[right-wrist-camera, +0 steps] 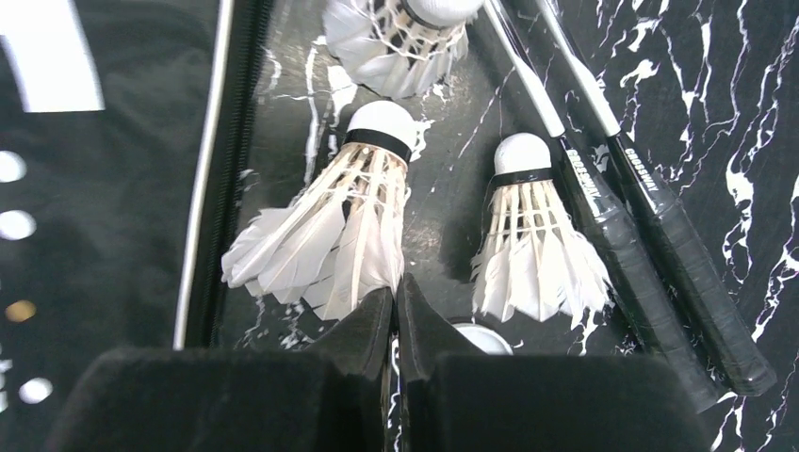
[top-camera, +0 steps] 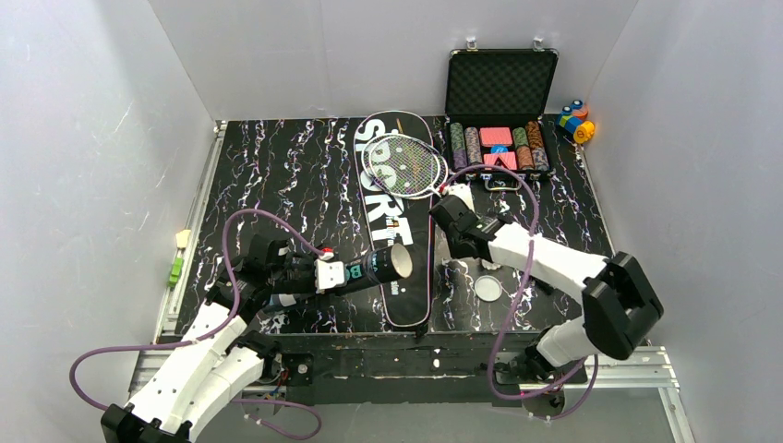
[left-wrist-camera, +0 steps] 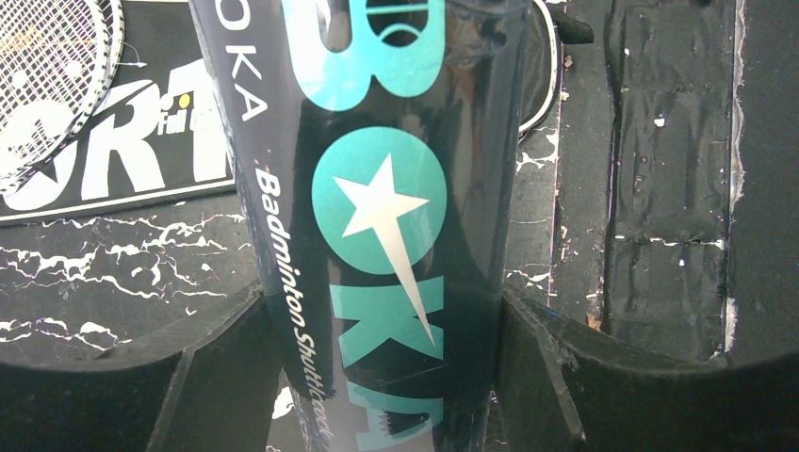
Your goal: Pack up the badminton gear
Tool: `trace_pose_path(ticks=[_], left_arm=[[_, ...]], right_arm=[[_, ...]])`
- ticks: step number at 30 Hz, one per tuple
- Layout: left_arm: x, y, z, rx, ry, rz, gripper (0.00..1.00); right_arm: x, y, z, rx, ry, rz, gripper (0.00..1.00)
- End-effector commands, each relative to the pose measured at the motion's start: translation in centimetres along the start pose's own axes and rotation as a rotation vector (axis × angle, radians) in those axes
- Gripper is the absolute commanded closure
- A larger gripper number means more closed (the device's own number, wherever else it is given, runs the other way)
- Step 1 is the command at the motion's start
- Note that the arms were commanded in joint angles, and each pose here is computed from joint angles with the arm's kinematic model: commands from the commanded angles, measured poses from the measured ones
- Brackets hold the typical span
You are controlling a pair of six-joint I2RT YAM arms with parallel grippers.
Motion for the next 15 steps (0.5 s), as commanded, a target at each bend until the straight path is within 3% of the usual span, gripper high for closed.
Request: trace_pose_path(ticks=[1,7,15], left_arm=[[0.4,0.3,1.3,-0.048,-0.030,0.013,0.84],[0.5,0.3,1.3,-0.045,-0.038,0.019,0.84],[0.3,0.0,0.9,-0.039,-0.077,-0.007,0.84]], right_arm=[[-0.4,4.1,2.8,-0.128,-0.053,0.042,0.96],[-1.2,10.0,3.0,-0.210,-0.113,0.246,0.99],[-1.4,22.6,0.1,-0.343,-0.067,0.874,0.98]])
Point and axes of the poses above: each gripper's point midway between its finger pads, its own y axis back along the fingers, its own x axis along the line the jaws close on, z = x × y, the point moved 6 cm from there along y, back along the fingers, and after that the axes turned 5 degrees about y, right-handed, at the moved point
